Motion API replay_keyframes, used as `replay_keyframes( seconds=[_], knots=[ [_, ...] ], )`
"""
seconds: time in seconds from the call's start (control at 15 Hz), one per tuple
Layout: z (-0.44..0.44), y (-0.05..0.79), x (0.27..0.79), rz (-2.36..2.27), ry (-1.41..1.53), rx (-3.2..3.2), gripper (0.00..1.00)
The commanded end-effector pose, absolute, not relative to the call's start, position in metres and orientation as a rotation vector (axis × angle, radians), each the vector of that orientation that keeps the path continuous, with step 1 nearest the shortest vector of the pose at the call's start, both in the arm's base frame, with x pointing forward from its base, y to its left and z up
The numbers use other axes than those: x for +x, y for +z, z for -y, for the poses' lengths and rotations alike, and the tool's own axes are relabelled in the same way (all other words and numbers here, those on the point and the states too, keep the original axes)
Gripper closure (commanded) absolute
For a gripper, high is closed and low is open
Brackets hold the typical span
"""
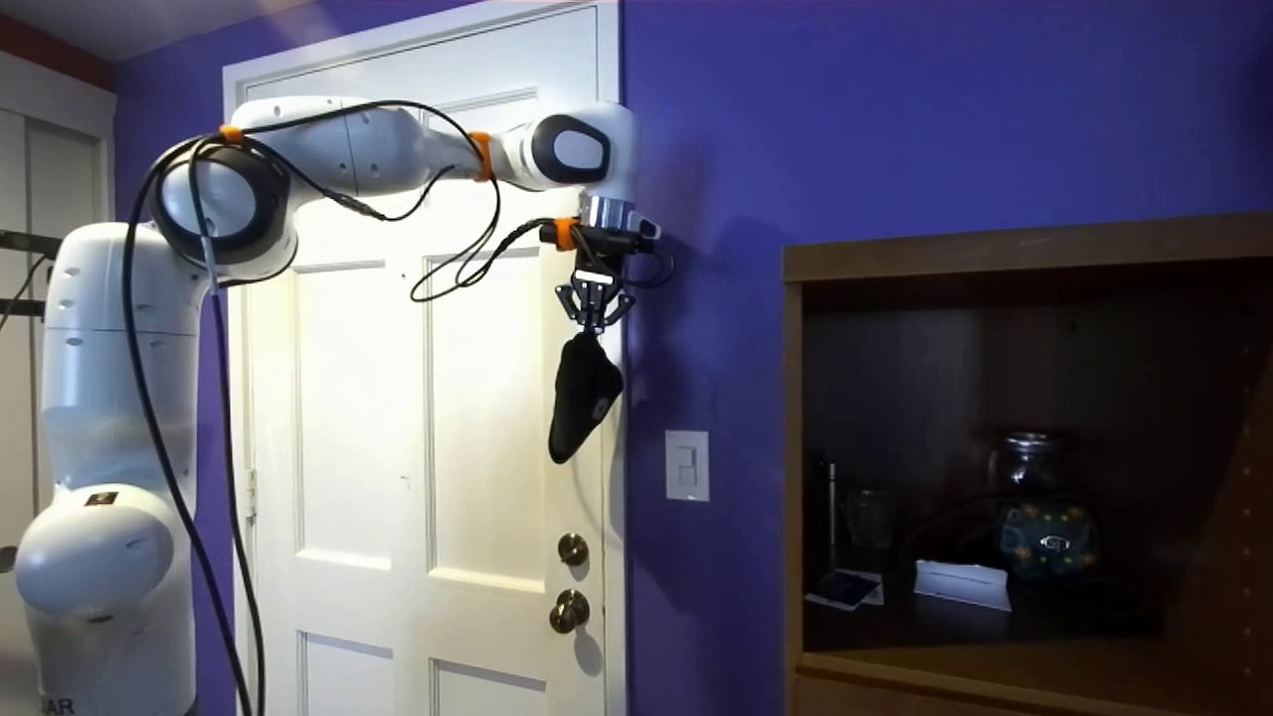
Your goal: Hang the head sock on the door
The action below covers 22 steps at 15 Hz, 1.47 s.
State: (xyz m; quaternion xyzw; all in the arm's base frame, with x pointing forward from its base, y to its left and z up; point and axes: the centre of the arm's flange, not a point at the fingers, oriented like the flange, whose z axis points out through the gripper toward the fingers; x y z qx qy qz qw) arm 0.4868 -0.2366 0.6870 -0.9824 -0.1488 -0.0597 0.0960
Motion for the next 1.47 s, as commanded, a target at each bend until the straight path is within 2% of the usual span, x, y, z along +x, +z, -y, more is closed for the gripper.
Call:
replay_keyframes(
  seconds=[0.0, 0.47, 0.53, 0.93, 1.0, 1.4],
  knots=[
    [0.189, 0.641, 0.448, 0.498, -0.208, -2.887, 0.98],
    [0.132, 0.571, 0.445, 0.556, -0.12, -2.817, 0.98],
    [0.152, 0.593, 0.472, 0.567, -0.088, -2.817, 0.94],
    [0.14, 0.575, 0.46, 0.577, -0.082, -2.806, 0.94],
    [0.14, 0.575, 0.46, 0.577, -0.084, -2.807, 0.98],
    [0.073, 0.533, 0.456, 0.685, 0.009, -2.76, 0.98]
  ],
)
